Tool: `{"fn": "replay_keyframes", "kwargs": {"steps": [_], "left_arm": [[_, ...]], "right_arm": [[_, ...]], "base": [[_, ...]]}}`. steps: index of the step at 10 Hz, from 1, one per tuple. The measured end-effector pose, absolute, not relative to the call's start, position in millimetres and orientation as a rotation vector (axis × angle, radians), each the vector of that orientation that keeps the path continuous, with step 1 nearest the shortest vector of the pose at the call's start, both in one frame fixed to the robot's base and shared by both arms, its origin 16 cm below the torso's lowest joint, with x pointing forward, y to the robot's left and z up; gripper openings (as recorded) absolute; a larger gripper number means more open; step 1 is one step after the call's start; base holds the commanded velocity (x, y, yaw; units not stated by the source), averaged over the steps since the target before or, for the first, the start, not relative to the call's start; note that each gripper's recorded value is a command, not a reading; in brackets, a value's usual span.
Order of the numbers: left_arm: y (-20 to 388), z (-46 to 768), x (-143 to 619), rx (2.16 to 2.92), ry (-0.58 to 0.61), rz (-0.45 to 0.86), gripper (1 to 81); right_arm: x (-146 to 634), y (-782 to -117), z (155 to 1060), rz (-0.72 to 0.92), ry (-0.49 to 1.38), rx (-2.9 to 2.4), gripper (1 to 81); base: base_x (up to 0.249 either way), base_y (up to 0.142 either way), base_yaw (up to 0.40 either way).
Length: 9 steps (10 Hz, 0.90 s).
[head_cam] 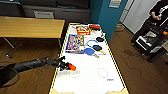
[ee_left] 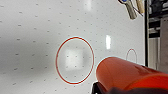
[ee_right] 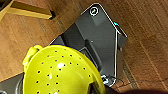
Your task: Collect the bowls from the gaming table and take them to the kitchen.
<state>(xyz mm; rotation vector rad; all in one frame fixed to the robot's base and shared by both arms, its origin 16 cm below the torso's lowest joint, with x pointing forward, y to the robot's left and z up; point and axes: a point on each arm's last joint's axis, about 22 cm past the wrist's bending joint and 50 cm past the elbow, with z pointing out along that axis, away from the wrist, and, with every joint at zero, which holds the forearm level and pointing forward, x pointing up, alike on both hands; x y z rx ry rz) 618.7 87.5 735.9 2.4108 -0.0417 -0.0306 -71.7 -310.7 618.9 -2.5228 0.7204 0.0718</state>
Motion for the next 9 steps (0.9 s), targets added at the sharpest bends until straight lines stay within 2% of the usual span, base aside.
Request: {"fn": "replay_keyframes", "kwargs": {"steps": [3, 6, 9], "left_arm": [[166.8, 728.5, 588.8, 2.453, -0.026, -0.018, 1.0], [235.0, 696.0, 507.8, 2.493, -0.013, -0.085, 1.0], [246.1, 711.3, 463.9, 2.479, -0.051, -0.041, 1.0]], "right_arm": [[-73.7, -309.5, 619.5, 0.076, 0.721, -2.521, 1.0], [-73.7, -307.2, 621.4, 0.072, 0.717, -2.516, 1.0], [-68.9, -307.4, 621.5, 0.007, 0.692, -2.509, 1.0]], "base": [[0.0, 0.0, 0.0], [0.0, 0.0, 0.0], [0.0, 0.0, 0.0]]}}
